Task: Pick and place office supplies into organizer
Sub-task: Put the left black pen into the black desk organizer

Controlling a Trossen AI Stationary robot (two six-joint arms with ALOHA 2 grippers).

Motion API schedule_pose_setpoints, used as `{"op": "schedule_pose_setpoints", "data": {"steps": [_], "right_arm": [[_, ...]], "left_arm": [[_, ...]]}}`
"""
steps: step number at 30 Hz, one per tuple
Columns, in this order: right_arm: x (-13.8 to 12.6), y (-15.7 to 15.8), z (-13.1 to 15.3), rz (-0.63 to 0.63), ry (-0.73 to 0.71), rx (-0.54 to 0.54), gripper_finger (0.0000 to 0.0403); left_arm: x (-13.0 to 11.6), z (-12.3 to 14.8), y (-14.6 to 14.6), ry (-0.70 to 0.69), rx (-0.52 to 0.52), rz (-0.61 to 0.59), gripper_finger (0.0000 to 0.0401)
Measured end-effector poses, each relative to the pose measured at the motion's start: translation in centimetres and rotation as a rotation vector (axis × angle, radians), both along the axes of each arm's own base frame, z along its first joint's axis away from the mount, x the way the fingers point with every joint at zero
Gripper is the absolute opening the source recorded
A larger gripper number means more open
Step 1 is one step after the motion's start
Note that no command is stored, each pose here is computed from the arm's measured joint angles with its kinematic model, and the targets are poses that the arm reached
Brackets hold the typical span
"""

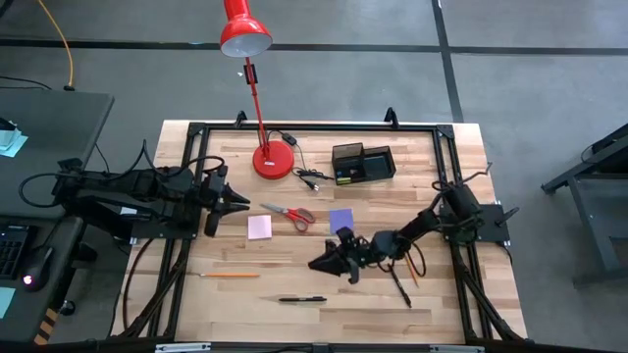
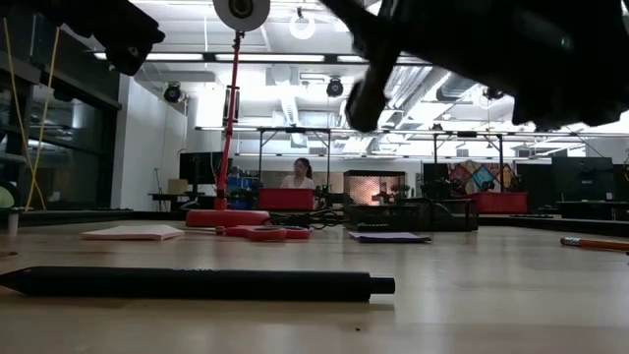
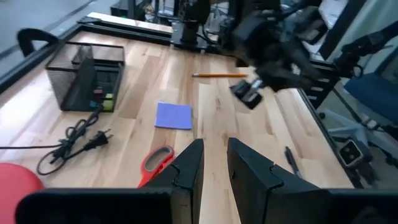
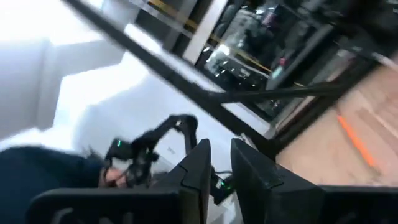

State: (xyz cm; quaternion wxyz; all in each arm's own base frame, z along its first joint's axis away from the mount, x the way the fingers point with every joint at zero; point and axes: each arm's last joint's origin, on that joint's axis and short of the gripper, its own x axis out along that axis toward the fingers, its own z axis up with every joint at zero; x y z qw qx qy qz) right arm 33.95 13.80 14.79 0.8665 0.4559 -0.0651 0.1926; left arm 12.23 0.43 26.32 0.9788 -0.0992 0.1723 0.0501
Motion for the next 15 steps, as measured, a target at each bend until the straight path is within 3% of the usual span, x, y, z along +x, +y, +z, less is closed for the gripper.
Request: {"op": "schedule_pose_setpoints", "data": {"steps": [4, 10, 15], "right_arm": [[-0.1, 1.4, 0.0, 0.057, -0.021, -0.283, 0.0058], [-0.5, 2.6, -2.6, 0.215, 0.150, -0.513, 0.0085], [-0.9, 3.4, -2.8, 0.121, 0.089, -0.748, 0.0094]], "left_arm": [[0.0, 0.0, 0.3, 0.003, 0.010, 0.091, 0.0063], [-0.1, 0.0, 0.6, -0.015, -0.035, 0.250, 0.0063], [0.0, -0.1, 0.7, -0.013, -0.044, 0.277, 0.0062]]}}
